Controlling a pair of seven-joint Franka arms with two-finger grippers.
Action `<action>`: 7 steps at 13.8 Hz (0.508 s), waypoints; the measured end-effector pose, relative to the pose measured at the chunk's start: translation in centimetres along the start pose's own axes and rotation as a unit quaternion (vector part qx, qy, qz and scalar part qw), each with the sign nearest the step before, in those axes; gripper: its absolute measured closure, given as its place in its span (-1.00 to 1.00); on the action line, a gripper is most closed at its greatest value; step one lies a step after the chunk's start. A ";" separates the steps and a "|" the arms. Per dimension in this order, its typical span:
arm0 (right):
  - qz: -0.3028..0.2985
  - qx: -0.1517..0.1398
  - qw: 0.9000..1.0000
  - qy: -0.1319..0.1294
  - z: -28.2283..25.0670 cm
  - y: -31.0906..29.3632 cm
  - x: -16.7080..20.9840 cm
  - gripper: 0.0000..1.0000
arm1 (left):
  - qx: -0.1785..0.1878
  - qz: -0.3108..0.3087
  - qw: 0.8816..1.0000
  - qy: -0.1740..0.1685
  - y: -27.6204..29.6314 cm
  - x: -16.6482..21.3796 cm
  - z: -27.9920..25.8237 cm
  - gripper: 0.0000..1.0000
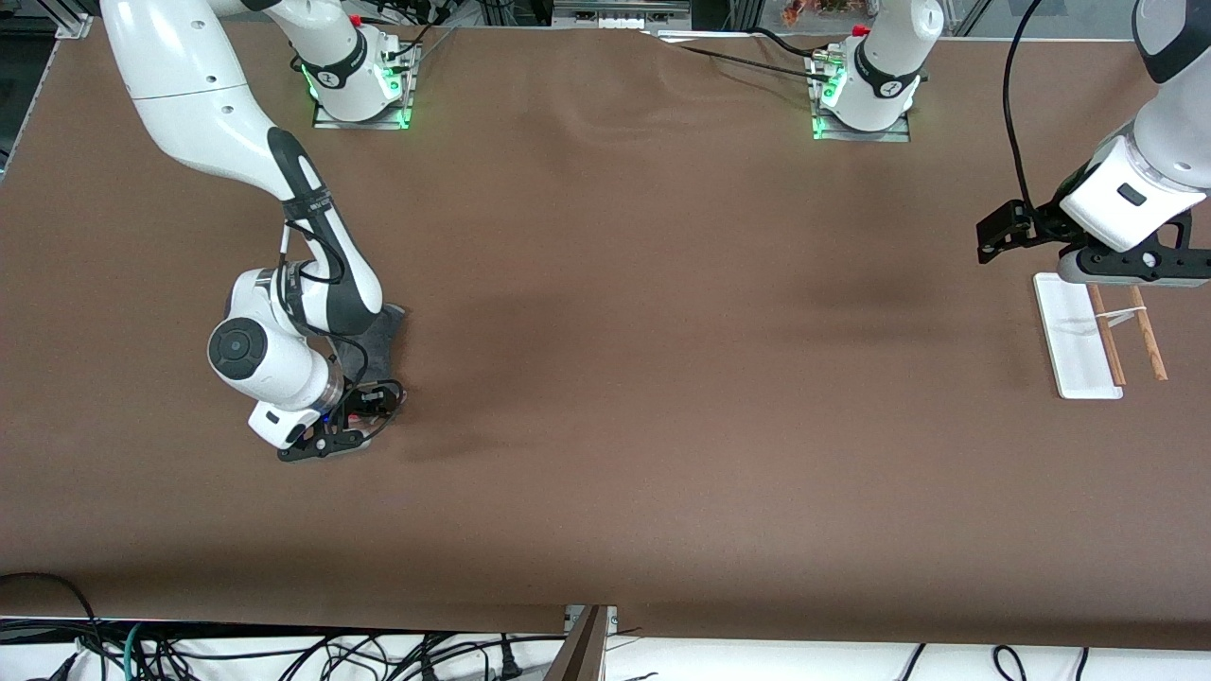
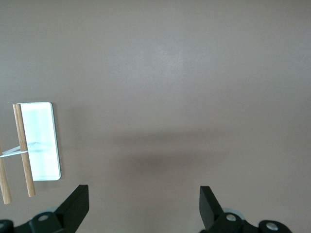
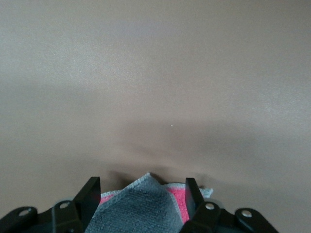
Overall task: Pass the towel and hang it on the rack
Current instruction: 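Close the right gripper on the towel's pink corner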
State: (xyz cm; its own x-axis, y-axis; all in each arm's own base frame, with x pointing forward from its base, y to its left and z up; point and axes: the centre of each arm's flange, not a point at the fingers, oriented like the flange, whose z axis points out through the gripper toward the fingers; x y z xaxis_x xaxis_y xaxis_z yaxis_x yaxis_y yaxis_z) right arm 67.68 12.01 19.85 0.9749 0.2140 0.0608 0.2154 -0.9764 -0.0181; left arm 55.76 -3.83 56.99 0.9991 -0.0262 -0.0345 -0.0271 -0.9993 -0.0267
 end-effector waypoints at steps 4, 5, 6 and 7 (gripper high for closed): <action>-0.001 0.000 1.000 -0.004 0.8 0.1 -0.2 -0.39 | 0.000 0.000 1.000 0.000 0.0 0.0 0.0 -1.00; -0.001 0.000 1.000 -0.004 0.9 0.1 -0.2 -0.18 | 0.000 0.000 1.000 0.000 0.0 0.0 0.0 -1.00; -0.001 0.000 1.000 -0.004 0.9 0.1 -0.2 -0.18 | 0.000 0.000 1.000 0.000 0.0 0.0 0.0 -1.00; -0.002 0.000 1.000 -0.004 0.9 0.1 -0.2 -0.03 | 0.000 0.000 1.000 -0.001 0.0 0.0 0.0 -1.00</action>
State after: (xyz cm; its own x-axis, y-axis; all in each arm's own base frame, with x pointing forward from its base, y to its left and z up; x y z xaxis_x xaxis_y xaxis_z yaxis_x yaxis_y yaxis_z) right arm 67.56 11.91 18.94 0.9745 0.2179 0.0534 0.2190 -0.9756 -0.0174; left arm 55.75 -3.83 56.98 0.9990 -0.0261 -0.0355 -0.0271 -0.9993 -0.0268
